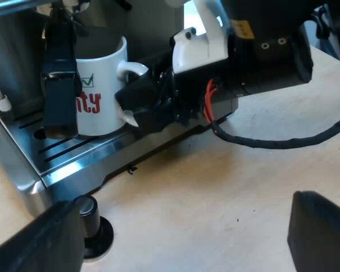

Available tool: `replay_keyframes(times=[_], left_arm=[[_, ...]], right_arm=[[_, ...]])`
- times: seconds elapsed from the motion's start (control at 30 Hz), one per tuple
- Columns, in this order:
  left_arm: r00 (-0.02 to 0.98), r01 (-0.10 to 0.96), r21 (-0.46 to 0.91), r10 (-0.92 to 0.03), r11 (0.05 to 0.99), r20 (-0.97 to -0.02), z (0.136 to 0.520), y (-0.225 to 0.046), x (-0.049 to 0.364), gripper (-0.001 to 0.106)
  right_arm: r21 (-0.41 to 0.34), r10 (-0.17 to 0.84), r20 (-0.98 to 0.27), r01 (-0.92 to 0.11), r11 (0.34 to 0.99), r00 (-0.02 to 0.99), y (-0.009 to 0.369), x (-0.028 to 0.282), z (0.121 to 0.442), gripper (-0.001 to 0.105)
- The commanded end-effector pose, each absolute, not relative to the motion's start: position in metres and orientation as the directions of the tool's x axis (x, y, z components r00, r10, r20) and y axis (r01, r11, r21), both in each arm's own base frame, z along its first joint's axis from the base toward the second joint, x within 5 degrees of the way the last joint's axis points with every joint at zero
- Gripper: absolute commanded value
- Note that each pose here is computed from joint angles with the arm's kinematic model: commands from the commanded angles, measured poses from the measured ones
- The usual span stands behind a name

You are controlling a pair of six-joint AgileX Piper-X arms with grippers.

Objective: Place mug into machine

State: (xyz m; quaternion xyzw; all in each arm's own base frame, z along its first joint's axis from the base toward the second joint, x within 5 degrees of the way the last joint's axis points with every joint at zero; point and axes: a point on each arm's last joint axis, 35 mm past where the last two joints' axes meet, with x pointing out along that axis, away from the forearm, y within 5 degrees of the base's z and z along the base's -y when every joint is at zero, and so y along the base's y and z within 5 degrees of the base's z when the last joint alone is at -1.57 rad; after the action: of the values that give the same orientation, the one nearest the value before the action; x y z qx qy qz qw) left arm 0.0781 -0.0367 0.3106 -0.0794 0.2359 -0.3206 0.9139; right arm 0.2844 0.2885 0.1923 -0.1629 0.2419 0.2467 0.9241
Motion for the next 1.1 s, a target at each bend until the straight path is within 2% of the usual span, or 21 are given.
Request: replay_keyframes(times=[0.03,0.43,0.7,0.77,0.9,0.97,1.03,1.1], left_arm=[[0.676,0.562,-0.295,-0.634,0.773,-0.376,0.3112,-0.0375,0.0784,0.077],[0.676,0.562,-0.295,-0.634,0.773,-0.376,0.3112,-0.0375,0.0784,0.077],[0.676,0.562,-0.295,-0.634,0.773,-0.376,0.3112,-0.0375,0.0784,0.077],[0.676,0.562,-0.295,-0.634,0.773,-0.376,0.3112,-0.0375,0.0784,0.077],[0.663,0.575,-0.302,-0.649,0.760,-0.372,0.3113,-0.0380,0.0780,0.077],[0.661,0.577,-0.303,-0.652,0.758,-0.371,0.3113,-0.0381,0.0779,0.077],[0.661,0.577,-0.303,-0.652,0.758,-0.371,0.3113,-0.0381,0.0779,0.077],[0.661,0.577,-0.303,-0.652,0.758,-0.371,0.3113,-0.0381,0.0779,0.077]], right_arm=[[-0.168,0.404,-0.468,-0.529,0.832,0.786,0.2952,0.2906,0.2055,0.000],[-0.191,0.403,-0.472,-0.537,0.822,0.784,0.2988,0.2939,0.1991,0.000],[-0.254,0.405,-0.466,-0.558,0.790,0.787,0.2994,0.2945,0.1985,0.000],[-0.254,0.405,-0.466,-0.558,0.790,0.787,0.2994,0.2945,0.1985,0.006],[-0.259,0.405,-0.466,-0.559,0.787,0.787,0.2994,0.2945,0.1985,0.038],[-0.259,0.405,-0.466,-0.559,0.787,0.787,0.2994,0.2945,0.1985,0.051],[-0.259,0.405,-0.466,-0.559,0.787,0.787,0.2994,0.2945,0.1985,0.057],[-0.259,0.405,-0.465,-0.558,0.788,0.787,0.2984,0.2936,0.2019,0.058]])
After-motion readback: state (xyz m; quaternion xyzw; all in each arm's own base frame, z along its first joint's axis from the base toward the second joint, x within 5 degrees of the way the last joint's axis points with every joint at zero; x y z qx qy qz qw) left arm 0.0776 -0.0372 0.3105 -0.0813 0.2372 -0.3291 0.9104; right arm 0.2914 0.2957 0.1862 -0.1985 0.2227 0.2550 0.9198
